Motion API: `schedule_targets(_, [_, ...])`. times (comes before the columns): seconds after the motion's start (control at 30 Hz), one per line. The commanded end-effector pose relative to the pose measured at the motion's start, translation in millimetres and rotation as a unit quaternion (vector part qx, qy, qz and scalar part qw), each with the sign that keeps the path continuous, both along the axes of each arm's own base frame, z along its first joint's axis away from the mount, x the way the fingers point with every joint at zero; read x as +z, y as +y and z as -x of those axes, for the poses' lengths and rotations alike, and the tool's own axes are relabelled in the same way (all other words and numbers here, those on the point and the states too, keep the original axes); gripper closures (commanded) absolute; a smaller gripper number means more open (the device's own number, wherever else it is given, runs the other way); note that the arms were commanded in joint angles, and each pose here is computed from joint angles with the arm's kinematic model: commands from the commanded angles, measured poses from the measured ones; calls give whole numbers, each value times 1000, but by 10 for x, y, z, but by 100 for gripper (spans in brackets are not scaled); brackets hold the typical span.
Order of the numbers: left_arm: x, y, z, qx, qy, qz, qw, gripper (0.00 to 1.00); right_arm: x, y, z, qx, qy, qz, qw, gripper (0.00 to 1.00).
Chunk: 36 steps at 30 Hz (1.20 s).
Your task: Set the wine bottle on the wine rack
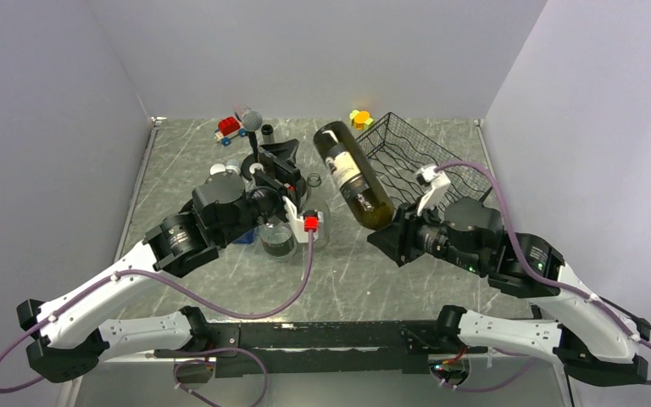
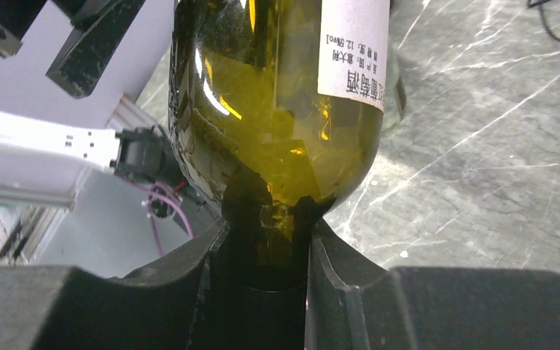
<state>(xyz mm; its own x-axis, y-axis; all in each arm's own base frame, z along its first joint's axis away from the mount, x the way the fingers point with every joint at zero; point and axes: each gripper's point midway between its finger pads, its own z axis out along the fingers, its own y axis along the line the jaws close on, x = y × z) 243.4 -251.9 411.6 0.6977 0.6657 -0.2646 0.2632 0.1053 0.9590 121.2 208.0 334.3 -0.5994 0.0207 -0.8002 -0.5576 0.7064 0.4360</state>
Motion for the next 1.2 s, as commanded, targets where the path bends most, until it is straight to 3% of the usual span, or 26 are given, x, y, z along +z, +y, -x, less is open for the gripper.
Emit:
schedule_targets(0.0, [450, 126, 36, 20, 5, 98, 995, 1, 643, -81, -279, -89, -68, -121, 986, 100])
schedule_targets(0.13, [564, 183, 96, 25, 72, 216, 973, 1, 501, -152, -450, -150, -56, -98, 982, 100])
schedule_targets(0.23, [699, 257, 136, 39, 184, 403, 896, 1, 344, -150, -573, -187, -44, -66, 979, 100])
schedule_targets(0.3, [704, 293, 135, 54, 243, 476, 843, 1, 191, -167, -641, -212, -32, -37, 976, 100])
schedule_targets(0.37, [620, 249, 157, 54, 287, 505, 812, 1, 40, -179, -688, -232, -19, -12, 972, 100])
schedule_targets(0.5, [386, 194, 218, 60, 344, 514, 784, 1, -294, -113, -671, -221, 12, 22, 975, 100])
schedule_targets(0.6, [294, 247, 242, 89, 393, 552, 730, 1, -561, -74, -597, -193, 41, 25, 980, 100])
schedule_targets(0.7, [211, 243, 312, 98, 429, 552, 708, 1, -873, -100, -543, -184, 81, 25, 979, 100])
schedule_targets(0.87, [-58, 217, 399, 115, 471, 533, 694, 1, -1323, -128, -464, -171, 131, 23, 976, 100])
schedule_targets(1.0, [-411, 280, 420, 160, 493, 521, 679, 1, -1509, -130, -454, -170, 137, 15, 976, 100])
schedule_targets(1.17, [-609, 288, 499, 157, 512, 520, 665, 1, -1777, -188, -506, -191, 145, 30, 970, 100])
